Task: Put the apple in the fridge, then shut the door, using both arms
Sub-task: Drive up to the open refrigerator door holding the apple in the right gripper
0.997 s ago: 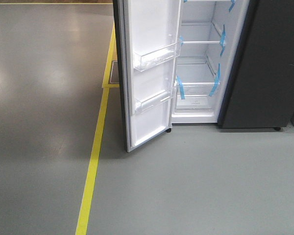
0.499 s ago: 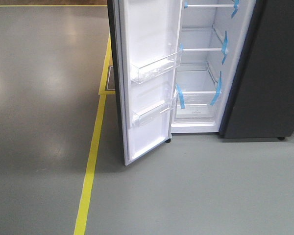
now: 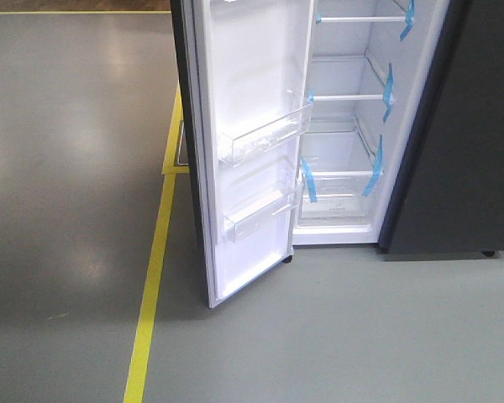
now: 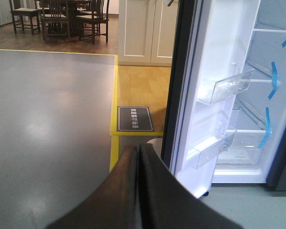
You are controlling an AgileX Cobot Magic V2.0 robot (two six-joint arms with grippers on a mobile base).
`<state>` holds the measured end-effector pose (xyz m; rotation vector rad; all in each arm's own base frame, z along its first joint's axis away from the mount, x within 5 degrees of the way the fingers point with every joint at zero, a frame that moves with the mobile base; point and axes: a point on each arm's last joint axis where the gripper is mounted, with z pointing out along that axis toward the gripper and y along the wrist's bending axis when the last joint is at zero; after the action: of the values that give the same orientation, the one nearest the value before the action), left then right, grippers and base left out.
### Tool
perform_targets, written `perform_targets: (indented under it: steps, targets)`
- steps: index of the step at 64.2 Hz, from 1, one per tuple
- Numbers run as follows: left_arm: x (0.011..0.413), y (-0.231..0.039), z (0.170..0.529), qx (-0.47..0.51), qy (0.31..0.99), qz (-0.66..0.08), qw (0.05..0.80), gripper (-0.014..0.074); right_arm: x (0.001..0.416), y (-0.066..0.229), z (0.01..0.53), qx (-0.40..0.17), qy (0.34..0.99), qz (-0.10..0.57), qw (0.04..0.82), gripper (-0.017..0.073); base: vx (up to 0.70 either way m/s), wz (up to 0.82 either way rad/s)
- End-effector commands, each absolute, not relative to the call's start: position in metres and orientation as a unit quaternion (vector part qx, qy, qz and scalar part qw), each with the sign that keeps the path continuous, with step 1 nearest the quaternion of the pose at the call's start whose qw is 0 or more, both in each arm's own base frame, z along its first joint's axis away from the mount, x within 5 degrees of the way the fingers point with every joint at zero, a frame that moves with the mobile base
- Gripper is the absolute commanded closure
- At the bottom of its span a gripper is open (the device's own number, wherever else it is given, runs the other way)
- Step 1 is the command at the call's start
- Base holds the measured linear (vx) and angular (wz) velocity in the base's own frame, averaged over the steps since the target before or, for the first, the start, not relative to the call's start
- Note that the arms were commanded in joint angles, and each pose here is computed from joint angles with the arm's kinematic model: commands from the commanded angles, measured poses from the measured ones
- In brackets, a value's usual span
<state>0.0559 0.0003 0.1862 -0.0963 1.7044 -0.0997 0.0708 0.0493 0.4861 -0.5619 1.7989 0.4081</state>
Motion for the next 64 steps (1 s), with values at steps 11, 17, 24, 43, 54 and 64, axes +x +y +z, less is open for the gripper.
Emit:
perform_targets:
  steps: [11, 17, 24, 43, 54, 64]
  targets:
    - [0.0562, -0.0002, 0.1860, -0.042, 0.731, -0.048, 0.679, 0.0600, 0.0707, 0.0497, 0.4982, -0.227, 0.739, 0.178, 0.609, 0.0564, 0.21, 0.03]
    - [0.0562, -0.0002, 0.1860, -0.042, 0.731, -0.048, 0.679, 0.0600, 0.0707, 0.0497, 0.4982, -0.227, 0.739, 0.178, 0.609, 0.0564, 0.21, 0.04]
    - [0.0562, -0.0002, 0.1860, -0.042, 0.731, -0.048, 0.679, 0.0600, 0.0707, 0.0497, 0.4982, -0.227, 0.739, 0.178, 0.609, 0.0564, 0.21, 0.03]
    - [0.0562, -0.0002, 0.1860, -0.042, 0.731, -0.048, 0.679, 0.0600, 0.0707, 0.0497, 0.4982, -0.227, 0.739, 0.178, 0.609, 0.0564, 0.21, 0.01]
    - [0.0562, -0.0002, 0.1860, -0.042, 0.731, -0.048, 0.679, 0.0600, 0.0707, 0.0497, 0.4982, -0.227, 0.739, 0.178, 0.609, 0.0564, 0.20, 0.01]
    - [0.0562, -0.0002, 0.1860, -0.042, 0.731, -0.048, 0.679, 0.0600, 0.0707, 0.0497, 0.4982, -0.227, 0.739, 0.178, 0.609, 0.0564, 0.19, 0.01]
